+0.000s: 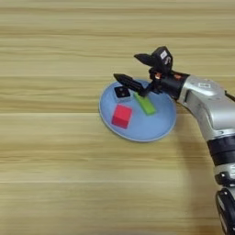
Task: Move the objects on the table
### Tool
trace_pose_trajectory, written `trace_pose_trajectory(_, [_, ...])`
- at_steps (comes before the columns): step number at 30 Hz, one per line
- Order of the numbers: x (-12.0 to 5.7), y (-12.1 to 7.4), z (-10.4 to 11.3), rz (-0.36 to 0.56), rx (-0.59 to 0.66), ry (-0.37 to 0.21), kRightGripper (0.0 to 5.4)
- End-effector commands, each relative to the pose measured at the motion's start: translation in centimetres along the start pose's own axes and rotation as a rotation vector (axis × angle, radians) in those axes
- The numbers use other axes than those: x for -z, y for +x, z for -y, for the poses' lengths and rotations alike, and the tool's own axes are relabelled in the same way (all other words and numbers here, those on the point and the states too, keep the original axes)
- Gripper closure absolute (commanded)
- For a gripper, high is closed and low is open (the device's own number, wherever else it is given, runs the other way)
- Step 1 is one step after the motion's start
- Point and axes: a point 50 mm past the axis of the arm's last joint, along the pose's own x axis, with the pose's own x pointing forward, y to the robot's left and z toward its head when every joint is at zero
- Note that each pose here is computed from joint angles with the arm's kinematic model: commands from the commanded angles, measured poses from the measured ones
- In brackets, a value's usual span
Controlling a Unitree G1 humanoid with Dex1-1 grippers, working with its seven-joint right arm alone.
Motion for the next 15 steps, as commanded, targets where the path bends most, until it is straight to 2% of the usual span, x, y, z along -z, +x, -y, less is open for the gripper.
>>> trace_pose_trajectory(1, [-3.1,-1.3,1.2,0.109,0.016,-0.123,0.05])
trace_pose_trajectory(5, [-2.8,-2.2,1.4,0.113,-0.001,-0.124,0.05])
trace_pose_trajectory(9, [-2.3,-3.1,1.3,0.105,-0.032,-0.16,0.05])
trace_pose_trajectory(15, [-1.6,-4.9,1.6,0.083,-0.058,-0.182,0.05])
